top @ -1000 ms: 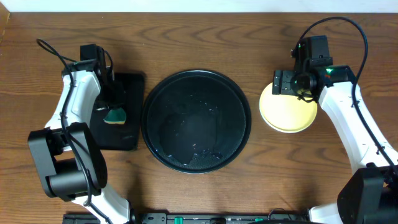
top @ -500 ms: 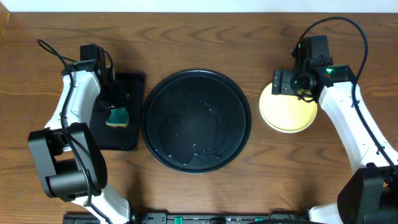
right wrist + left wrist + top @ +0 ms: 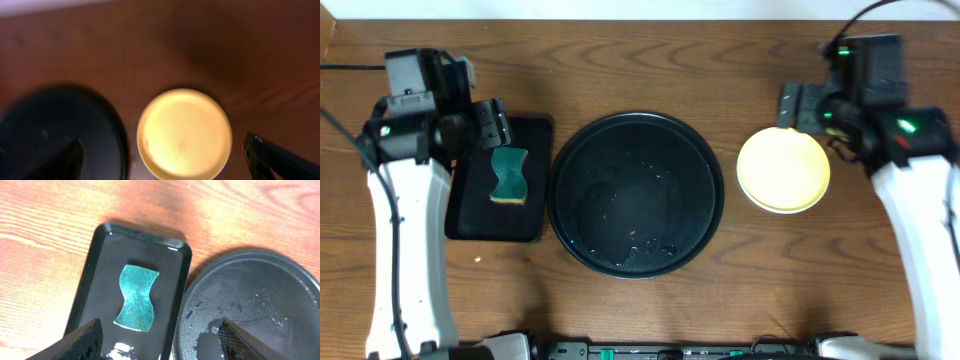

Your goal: Clean dirty plates on tray and stack at the side

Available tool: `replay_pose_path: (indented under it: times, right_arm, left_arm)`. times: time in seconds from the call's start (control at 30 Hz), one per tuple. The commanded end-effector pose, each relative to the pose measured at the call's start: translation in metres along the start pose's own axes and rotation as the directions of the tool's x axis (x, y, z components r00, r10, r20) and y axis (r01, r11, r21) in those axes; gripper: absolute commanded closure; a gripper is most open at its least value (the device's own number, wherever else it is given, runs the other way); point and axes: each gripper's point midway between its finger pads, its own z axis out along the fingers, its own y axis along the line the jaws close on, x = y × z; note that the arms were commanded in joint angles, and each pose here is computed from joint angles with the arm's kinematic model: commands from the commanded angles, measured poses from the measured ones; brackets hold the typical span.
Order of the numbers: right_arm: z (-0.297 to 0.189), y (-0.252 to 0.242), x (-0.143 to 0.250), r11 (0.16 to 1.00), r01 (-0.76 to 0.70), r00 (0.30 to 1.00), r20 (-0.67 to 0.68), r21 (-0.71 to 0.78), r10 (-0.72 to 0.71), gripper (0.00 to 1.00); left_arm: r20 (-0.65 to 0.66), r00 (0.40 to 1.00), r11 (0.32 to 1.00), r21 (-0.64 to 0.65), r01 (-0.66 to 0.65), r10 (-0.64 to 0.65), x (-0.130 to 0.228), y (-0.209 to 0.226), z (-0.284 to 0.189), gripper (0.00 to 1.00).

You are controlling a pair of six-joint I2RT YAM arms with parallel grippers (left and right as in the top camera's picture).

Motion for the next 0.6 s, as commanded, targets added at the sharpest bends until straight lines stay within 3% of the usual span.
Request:
replay_pose_path:
  times: [0.0,0.27,0.57]
  right_arm:
    - [-0.069,-0.007,-0.028,1.000,-0.003,0.981,0.193,0.025,-0.002,0.01]
    - [-0.159,-0.014,-0.021,1.000,-0.014,0.929,0.371,-0.018,0.020,0.01]
    - [-0.201,-0.025,0.016,1.000,-0.015,0.924,0.382,-0.021,0.022,0.01]
  left_arm:
    - [0.012,1.000,1.000,0.016,0.000,0.000,-0.001,-0.003,-0.006,0.25]
    - [0.012,1.000,1.000,0.016,0.000,0.000,-0.001,-0.003,-0.006,0.25]
    - [0.012,1.000,1.000,0.015,0.000,0.000,-0.001,-0.003,-0.006,0.25]
